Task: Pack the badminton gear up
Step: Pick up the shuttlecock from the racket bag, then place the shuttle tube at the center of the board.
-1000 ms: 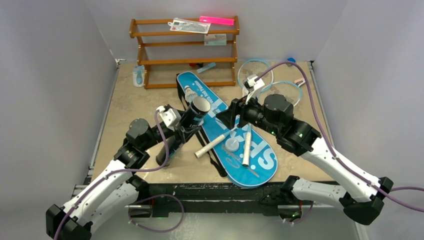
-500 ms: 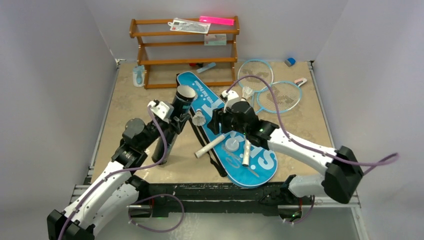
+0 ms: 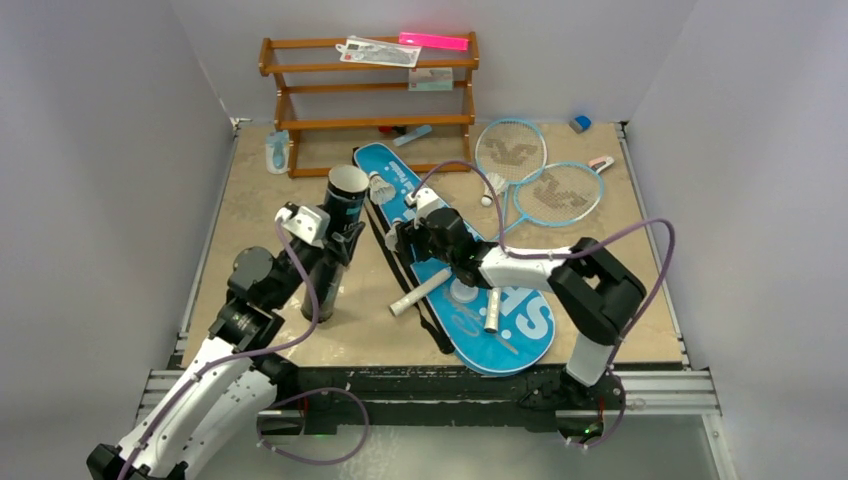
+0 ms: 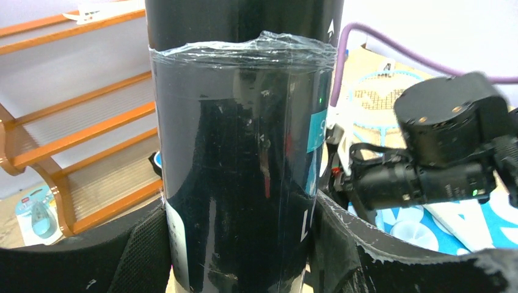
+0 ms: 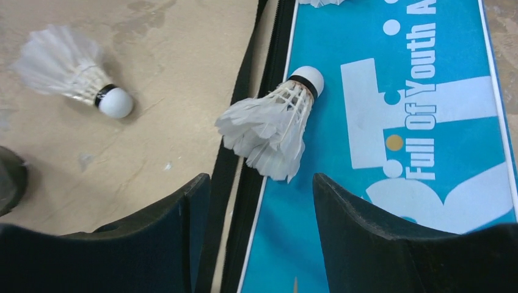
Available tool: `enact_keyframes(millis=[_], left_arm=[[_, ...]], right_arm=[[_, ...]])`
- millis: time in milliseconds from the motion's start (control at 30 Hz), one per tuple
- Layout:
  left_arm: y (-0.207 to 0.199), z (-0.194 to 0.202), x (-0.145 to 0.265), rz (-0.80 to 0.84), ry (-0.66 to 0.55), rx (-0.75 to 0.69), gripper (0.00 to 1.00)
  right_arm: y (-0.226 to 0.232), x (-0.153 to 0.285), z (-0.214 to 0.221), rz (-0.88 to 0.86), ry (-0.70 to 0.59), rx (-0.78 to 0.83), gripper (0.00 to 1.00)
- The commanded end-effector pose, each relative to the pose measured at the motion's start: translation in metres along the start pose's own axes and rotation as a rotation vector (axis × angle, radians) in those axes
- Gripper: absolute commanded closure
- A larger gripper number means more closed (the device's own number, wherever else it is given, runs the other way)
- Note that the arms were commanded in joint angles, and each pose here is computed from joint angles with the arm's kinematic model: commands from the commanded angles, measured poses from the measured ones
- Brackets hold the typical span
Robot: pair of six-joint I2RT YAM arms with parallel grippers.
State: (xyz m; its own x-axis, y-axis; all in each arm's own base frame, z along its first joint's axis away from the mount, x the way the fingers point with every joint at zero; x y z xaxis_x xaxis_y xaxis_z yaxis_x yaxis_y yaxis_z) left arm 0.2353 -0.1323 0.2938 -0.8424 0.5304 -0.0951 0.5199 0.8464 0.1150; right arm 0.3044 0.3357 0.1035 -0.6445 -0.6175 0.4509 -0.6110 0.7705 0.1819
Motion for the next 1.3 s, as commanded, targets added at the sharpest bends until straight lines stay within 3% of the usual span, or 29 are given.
enact_keyframes(millis=[0,333,567,867,1000,1267], left_arm=[[0.012,-0.032,0.004,-0.068,-0.113,-0.012,0.69],[0.019,-0.042,0.014,-0.132,-0.21,0.031,0.69],[0.01,-0.043,0.012,-0.105,-0.315,0.291,0.72],[0.01,-0.032,-0.003,-0.107,-0.407,0.331,0.73],[0.01,-0.027,-0.009,-0.112,-0.44,0.306,0.73],[0.001,-0.027,-0.022,-0.098,-0.527,0.151,0.72]], right_arm=[[0.0,-0.019,-0.042,0.02,-0.136,0.052,0.36],[-0.013,-0.048,-0.032,0.096,-0.103,0.118,0.41],[-0.021,-0.055,-0.022,0.131,-0.086,0.138,0.43],[-0.02,-0.032,-0.042,0.151,-0.138,0.087,0.89],[-0.017,-0.011,-0.052,0.159,-0.131,0.01,0.96],[-0.018,0.036,-0.06,0.171,-0.115,-0.077,0.98]])
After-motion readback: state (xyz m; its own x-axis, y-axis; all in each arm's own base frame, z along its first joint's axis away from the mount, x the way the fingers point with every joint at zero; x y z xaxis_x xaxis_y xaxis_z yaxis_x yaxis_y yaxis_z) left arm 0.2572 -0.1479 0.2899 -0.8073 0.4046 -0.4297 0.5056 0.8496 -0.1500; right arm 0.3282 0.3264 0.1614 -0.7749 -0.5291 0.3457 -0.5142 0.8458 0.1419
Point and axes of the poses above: each gripper's point midway between its finger pads, its own x axis back along the fingers, its own y axis along the line the jaws close on, z = x × y, the point moved 3 cm from there along x, back along the fingers, and after that the axes turned 1 degree about -x, right-handed, at the moved point
